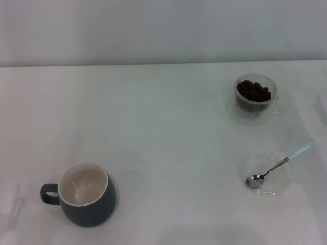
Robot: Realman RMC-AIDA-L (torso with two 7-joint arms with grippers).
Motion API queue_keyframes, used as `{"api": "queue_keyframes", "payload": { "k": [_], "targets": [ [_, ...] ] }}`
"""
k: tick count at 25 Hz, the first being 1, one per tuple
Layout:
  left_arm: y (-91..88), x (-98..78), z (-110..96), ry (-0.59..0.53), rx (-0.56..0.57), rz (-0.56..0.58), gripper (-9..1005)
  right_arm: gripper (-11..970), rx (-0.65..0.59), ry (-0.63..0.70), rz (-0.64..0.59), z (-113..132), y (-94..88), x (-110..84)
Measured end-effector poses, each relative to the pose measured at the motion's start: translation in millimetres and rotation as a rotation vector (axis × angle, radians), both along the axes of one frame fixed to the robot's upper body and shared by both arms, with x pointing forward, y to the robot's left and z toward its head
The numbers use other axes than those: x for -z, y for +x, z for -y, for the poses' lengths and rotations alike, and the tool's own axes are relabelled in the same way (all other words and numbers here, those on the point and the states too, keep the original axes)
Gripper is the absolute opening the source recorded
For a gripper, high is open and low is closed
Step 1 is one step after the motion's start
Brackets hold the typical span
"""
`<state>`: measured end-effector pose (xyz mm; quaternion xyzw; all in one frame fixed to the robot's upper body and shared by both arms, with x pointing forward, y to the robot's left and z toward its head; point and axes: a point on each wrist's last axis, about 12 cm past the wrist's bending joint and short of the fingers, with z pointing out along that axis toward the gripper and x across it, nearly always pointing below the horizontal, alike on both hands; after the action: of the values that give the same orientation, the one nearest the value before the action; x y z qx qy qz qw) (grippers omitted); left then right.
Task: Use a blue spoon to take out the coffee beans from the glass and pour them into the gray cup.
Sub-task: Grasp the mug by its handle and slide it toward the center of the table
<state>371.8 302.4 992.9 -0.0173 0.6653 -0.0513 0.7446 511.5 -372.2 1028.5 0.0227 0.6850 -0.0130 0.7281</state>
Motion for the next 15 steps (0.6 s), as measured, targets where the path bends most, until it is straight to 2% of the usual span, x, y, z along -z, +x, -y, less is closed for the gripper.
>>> {"api": "queue_keyframes", "payload": {
  "k": [1,4,5,6,7,11,15],
  "targets": [
    [-17.7,2.5,-4.8,0.022,0.003,-0.016,876,866,0.001,0.001,0.001,0.2,0.1,-0.2],
    [-35.0,5.2,-8.6,0.047,0.015,-0.04,876,865,0.008,0.003,0.007,0.8,1.2,-1.3],
    [-35.0,5.2,-8.6,0.047,0.015,-0.04,876,865,0.008,0.004,0.009,0.7,1.7,-1.7],
    [-47.1,8.3,-7.9,0.081,0.071,-0.069,876,864,0.008,0.004,0.011,0.7,2.2,-2.2],
    [-50.1,9.4,-7.6,0.097,0.103,-0.08,875,864,0.008,0.003,0.015,0.7,3.0,-3.0],
    [-52.8,13.3,-7.9,0.156,0.217,-0.118,875,863,-0.001,0.001,0.025,-1.1,7.0,-5.6],
    [-37.1,19.0,-2.7,0.192,0.302,-0.159,876,861,-0.01,0.0,0.027,-3.3,9.3,-6.5]
  ]
}}
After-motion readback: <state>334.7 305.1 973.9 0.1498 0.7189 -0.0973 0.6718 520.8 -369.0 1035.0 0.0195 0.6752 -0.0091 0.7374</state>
